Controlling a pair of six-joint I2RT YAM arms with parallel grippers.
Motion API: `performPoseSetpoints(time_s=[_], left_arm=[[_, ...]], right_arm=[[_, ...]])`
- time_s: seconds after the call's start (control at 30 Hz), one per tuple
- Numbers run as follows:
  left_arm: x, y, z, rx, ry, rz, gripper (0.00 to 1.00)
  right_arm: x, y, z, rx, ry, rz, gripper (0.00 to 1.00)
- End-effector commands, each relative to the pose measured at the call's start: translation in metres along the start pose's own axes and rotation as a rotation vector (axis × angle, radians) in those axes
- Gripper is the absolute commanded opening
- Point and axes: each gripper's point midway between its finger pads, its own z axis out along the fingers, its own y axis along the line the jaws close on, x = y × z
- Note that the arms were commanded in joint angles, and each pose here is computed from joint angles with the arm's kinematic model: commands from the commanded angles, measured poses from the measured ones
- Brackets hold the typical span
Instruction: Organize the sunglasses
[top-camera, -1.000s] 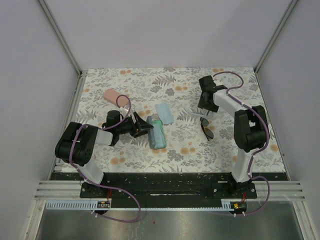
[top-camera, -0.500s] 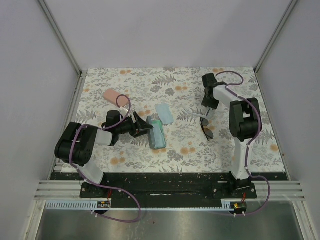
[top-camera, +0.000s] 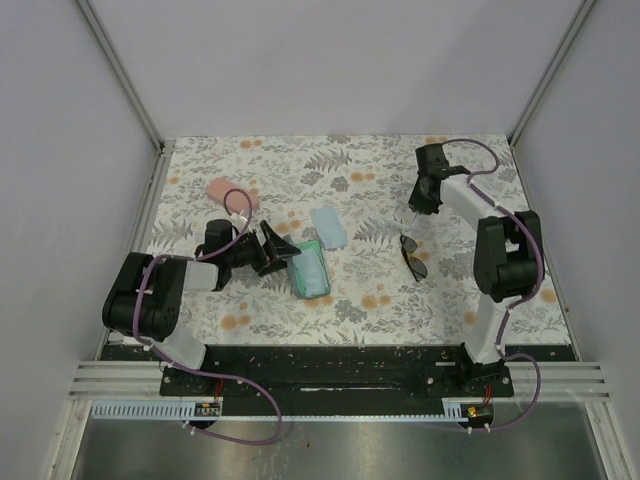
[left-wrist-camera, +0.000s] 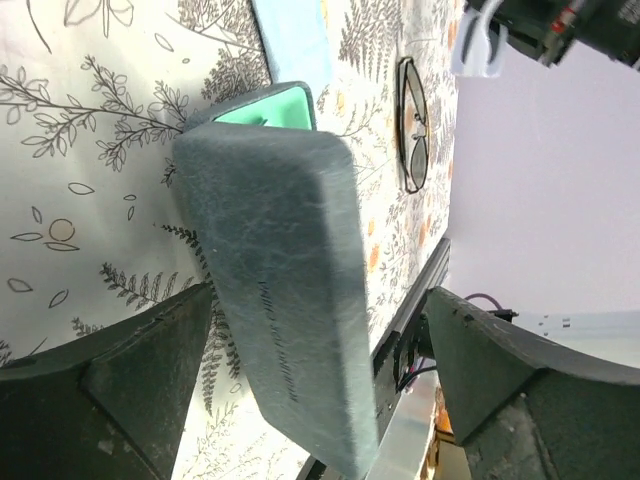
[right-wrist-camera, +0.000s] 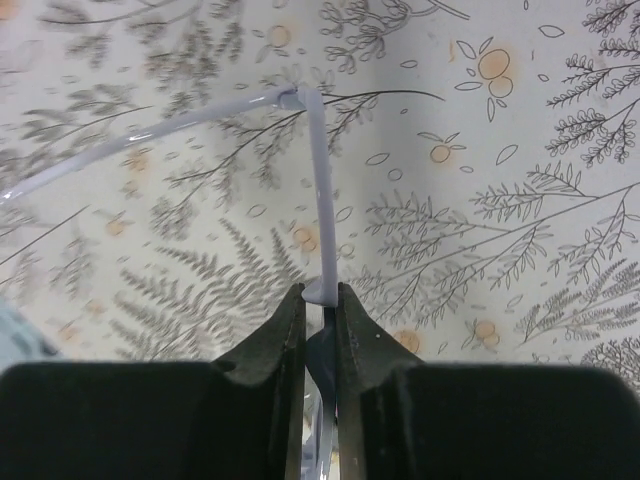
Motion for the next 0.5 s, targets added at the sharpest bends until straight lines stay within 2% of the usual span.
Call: performPoseSetpoints(time_s=[0.0,0.13,0.27,0.4,0.47], left_arm=[[-0.024,-0.020,-0.014,-0.005,-0.069,0.102,0.94],[-0.031,-0.021,-0.026,-0.099,-0.100,0.135,0.99],[-0.039,-0.027,-0.042,-0.186,-0.148,0.165,0.99],[-0.046,-0.052,-0.066,-0.215,-0.219,0.233,0.99],[-0.046,-0.074,-0.074,-0.170,-0.244,0.277,0.94]], right_arm=[[-0.029,0.028,-0.068,-0.224,-0.112,0.012,0.03],[-0.016,0.030,-0.095,-0.306,-0.111,0.020,0.03],[0.005,0.038,-0.117,-0.395,-0.075,0.014,0.01],[0.025,0.050,-0.138,-0.432,-0.063,-0.009,0.01],[0.035,0.059,-0.146,-0.479,-0.030,-0.001,0.01]])
